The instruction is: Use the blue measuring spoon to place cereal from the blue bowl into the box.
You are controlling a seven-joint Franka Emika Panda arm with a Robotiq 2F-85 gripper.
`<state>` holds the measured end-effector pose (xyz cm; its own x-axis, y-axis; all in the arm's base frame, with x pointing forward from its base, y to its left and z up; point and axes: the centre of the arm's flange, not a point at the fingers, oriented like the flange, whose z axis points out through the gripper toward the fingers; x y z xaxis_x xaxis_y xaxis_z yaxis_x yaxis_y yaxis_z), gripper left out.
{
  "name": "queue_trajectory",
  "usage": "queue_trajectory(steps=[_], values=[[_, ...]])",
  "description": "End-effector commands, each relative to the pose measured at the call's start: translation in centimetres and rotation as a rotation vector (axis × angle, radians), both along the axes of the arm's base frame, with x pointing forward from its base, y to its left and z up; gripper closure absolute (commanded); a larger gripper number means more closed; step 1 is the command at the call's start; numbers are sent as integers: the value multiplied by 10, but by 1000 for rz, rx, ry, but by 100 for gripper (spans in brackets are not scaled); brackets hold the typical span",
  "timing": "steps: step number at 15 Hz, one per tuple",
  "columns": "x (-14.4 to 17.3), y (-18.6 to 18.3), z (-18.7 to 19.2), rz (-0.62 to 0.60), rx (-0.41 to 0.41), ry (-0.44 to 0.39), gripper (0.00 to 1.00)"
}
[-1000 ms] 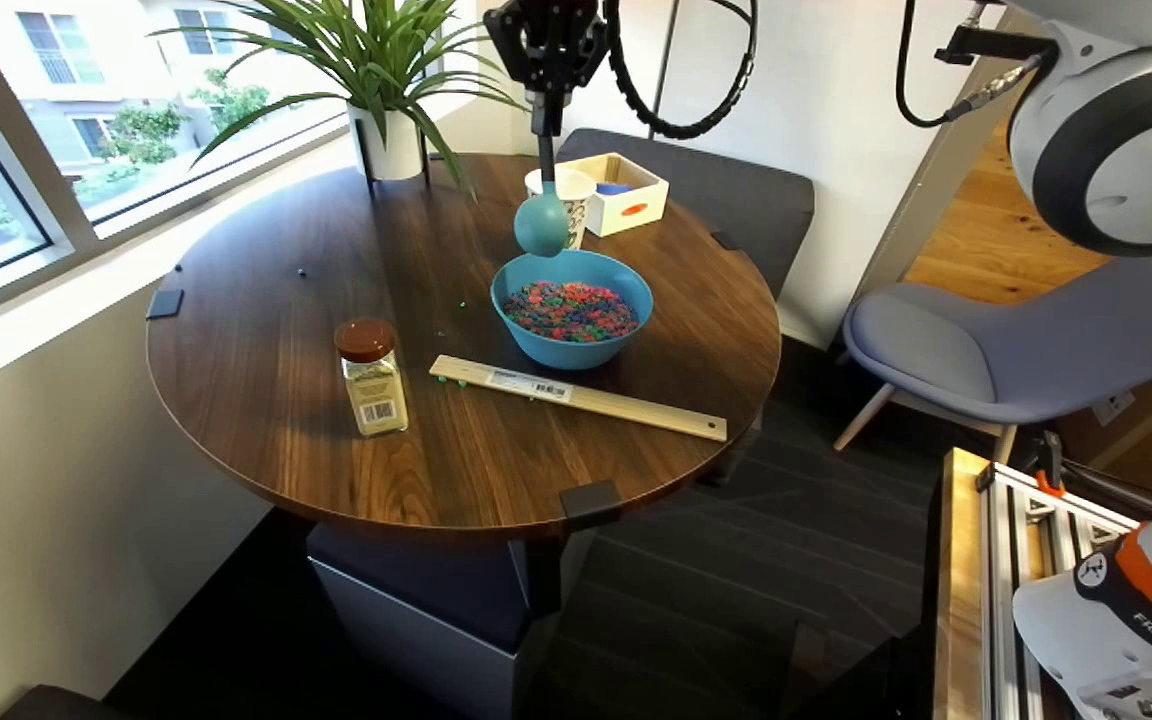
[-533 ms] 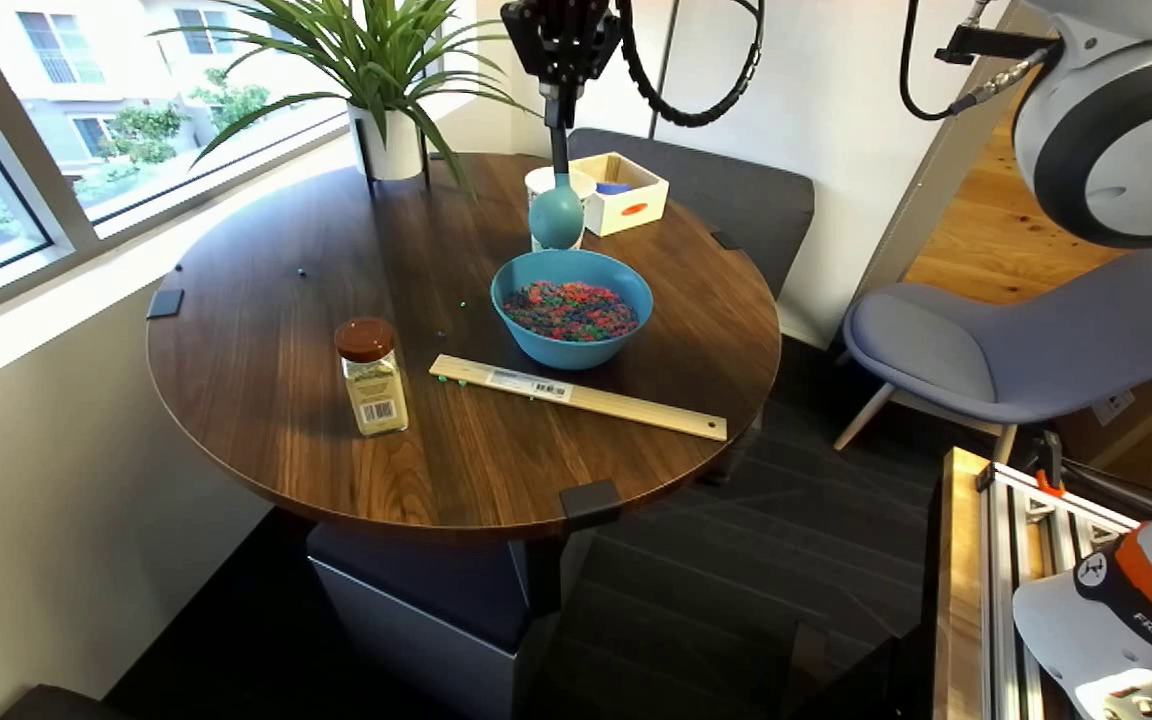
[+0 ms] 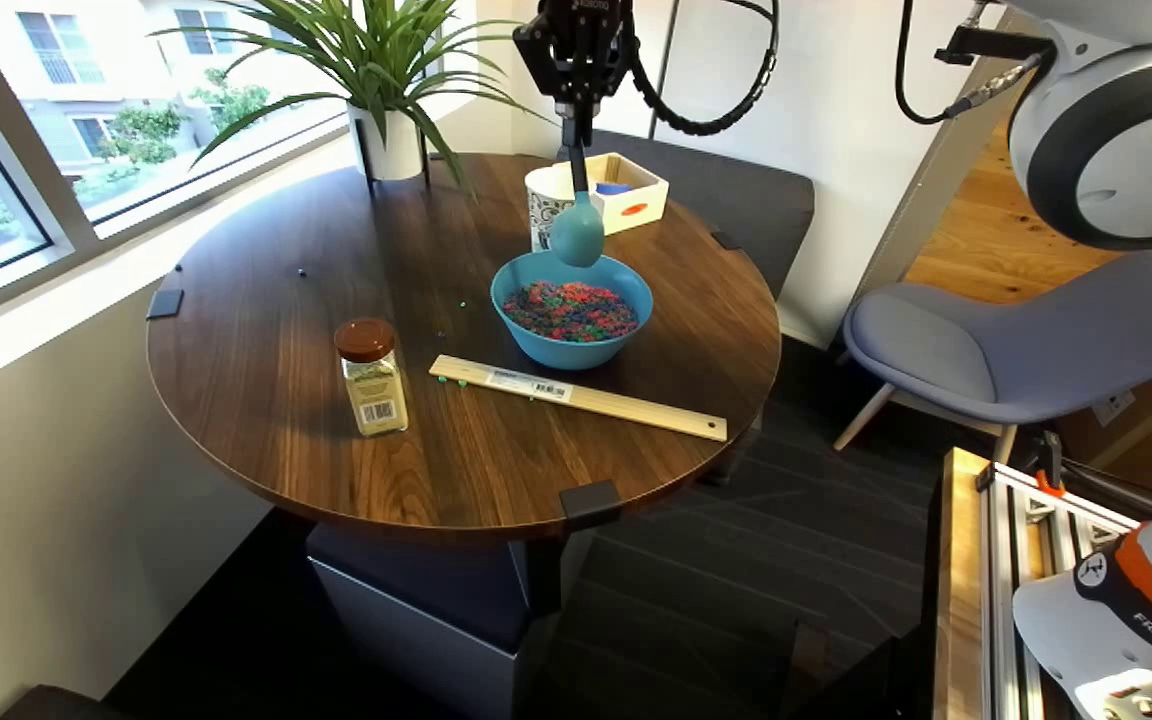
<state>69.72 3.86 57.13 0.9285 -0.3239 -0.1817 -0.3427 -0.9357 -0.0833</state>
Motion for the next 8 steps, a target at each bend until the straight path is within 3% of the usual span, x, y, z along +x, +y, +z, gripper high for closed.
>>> queue_trajectory(steps=[1,7,8], values=[[-23,11,-14,-40,48,55,96],[-16,23,-23,-217,-1,-124,96],[-17,25,-20,-210,-13,-124,96]])
